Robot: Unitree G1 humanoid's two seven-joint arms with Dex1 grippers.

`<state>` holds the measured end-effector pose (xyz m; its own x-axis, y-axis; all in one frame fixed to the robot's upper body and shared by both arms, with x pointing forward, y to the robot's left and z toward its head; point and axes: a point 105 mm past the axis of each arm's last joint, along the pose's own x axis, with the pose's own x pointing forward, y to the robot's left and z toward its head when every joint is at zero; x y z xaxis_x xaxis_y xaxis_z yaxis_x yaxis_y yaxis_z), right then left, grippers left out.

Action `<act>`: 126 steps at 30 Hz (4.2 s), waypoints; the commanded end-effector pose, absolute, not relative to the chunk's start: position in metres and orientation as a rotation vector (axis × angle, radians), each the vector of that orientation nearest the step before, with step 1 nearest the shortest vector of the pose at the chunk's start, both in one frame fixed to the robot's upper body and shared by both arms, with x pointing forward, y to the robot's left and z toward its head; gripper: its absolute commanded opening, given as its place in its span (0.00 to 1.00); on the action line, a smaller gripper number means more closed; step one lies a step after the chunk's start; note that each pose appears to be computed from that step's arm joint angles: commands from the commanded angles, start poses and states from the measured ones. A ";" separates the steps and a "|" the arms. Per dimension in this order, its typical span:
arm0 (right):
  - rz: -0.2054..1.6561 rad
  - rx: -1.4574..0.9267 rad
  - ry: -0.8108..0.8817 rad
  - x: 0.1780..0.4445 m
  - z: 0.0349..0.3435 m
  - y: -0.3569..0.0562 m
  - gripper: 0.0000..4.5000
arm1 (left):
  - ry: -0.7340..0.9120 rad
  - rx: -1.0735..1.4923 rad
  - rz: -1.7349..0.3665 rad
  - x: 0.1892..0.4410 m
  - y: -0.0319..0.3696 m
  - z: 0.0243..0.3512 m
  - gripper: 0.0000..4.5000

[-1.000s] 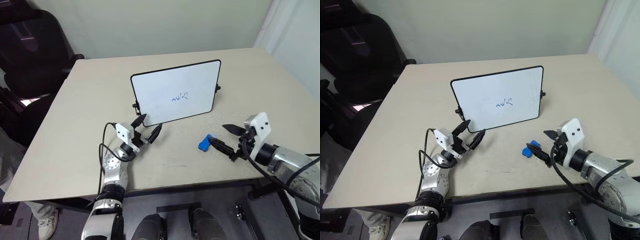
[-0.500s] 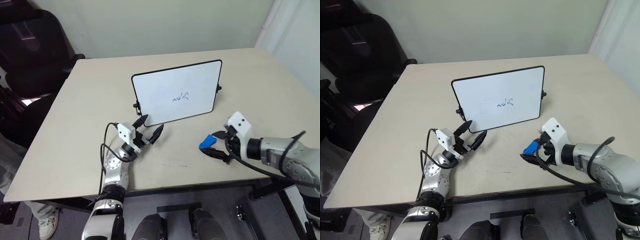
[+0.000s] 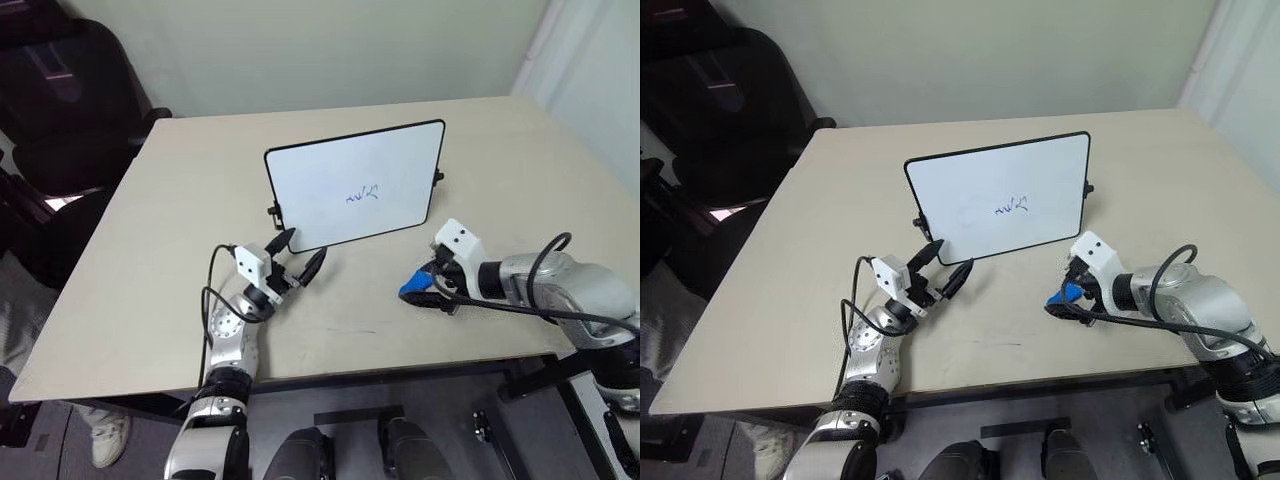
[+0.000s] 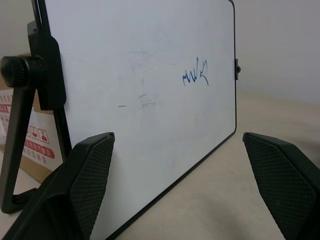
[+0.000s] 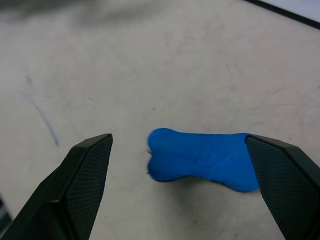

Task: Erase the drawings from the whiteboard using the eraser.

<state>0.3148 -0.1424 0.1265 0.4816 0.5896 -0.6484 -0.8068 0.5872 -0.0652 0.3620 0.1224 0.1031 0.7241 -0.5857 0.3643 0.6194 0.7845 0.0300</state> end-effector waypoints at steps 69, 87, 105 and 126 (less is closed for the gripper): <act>0.963 -0.568 0.665 0.322 0.117 -0.130 0.96 | -0.339 -0.143 -0.633 0.353 0.119 0.087 1.00; 0.897 -0.393 0.337 0.331 0.195 -0.114 0.68 | -0.348 -0.138 -0.630 0.352 0.124 0.090 1.00; 0.538 -0.198 -0.055 0.402 0.238 -0.057 0.68 | -0.345 -0.100 -0.641 0.359 0.130 0.096 1.00; 0.462 -0.289 0.214 0.425 0.191 -0.046 0.68 | -0.358 -0.090 -0.620 0.351 0.136 0.095 1.00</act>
<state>0.4225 -0.0499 0.1868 0.8647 0.4293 -0.2606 -0.4822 0.8547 -0.1921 0.3557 0.1401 0.1014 0.7499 -0.5622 0.3487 0.5832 0.8106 0.0527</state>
